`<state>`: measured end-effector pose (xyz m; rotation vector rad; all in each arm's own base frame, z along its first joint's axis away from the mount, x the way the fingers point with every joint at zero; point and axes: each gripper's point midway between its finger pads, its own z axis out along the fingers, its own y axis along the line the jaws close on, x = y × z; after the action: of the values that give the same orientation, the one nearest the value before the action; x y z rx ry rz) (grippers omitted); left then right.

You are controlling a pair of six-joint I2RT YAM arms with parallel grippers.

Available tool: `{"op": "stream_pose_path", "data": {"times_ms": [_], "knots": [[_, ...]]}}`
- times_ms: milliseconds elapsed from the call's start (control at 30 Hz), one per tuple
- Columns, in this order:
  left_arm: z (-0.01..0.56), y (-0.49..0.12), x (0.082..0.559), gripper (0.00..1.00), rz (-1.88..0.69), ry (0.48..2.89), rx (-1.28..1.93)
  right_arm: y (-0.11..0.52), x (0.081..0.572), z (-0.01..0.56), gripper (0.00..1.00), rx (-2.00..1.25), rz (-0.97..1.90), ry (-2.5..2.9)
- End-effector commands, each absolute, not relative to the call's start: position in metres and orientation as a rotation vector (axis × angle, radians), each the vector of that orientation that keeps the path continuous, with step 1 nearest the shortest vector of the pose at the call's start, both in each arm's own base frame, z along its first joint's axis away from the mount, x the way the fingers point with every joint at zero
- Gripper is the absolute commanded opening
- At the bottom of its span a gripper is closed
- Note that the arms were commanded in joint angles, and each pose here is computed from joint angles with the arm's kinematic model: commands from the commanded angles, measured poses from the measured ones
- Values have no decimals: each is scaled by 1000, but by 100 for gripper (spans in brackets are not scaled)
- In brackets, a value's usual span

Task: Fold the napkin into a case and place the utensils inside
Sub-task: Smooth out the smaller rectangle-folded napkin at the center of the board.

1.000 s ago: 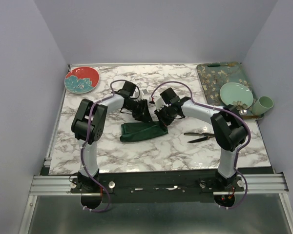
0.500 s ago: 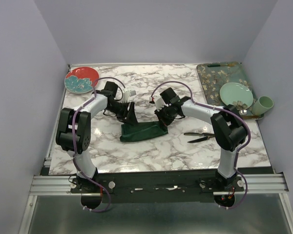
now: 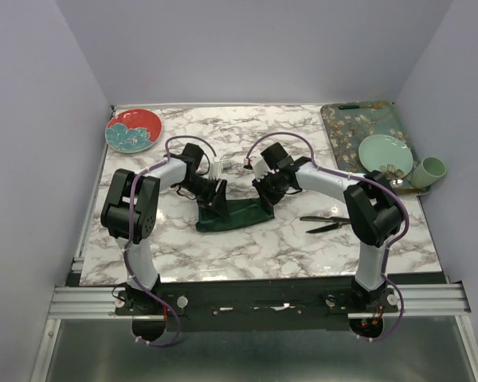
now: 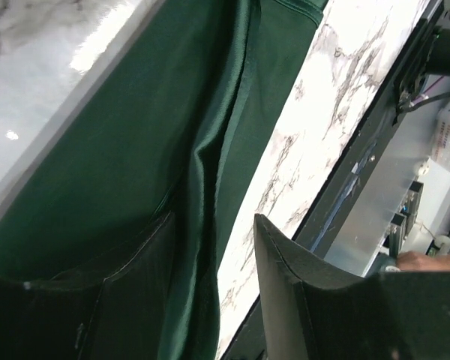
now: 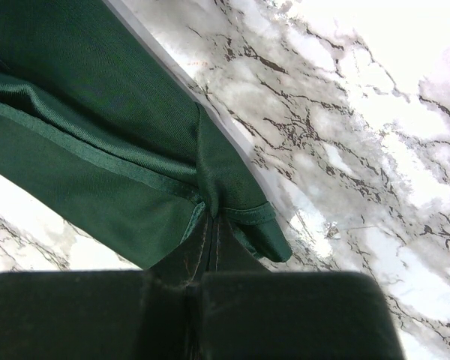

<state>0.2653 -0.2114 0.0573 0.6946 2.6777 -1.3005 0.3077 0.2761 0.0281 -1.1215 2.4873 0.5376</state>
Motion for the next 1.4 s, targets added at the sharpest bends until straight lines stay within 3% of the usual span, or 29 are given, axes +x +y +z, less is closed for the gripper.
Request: {"op": "stream_pose_path", "data": {"times_ms": [0,133,267,467,700,900,967,1367], "knots": [[53,-221,268,49,-1300,2650,773,274,310,31,1,-1112,520,2504],[53,-226,272,37,-1300,2652,773,277,310,37,1,-1111,545,2493],[54,-229,277,19,-1321,2649,755,278,310,42,2,-1110,550,2484],[61,-236,290,0,-1321,2632,730,279,311,50,13,-1109,554,2474],[52,-235,293,0,-1298,2688,717,277,318,64,39,-1085,540,2475],[47,-234,299,0,-1279,2705,710,274,333,84,50,-1052,603,2457],[48,-235,301,0,-1278,2700,713,279,341,91,50,-1042,648,2430],[48,-238,308,0,-1285,2698,704,313,360,68,30,-941,889,2512]]}}
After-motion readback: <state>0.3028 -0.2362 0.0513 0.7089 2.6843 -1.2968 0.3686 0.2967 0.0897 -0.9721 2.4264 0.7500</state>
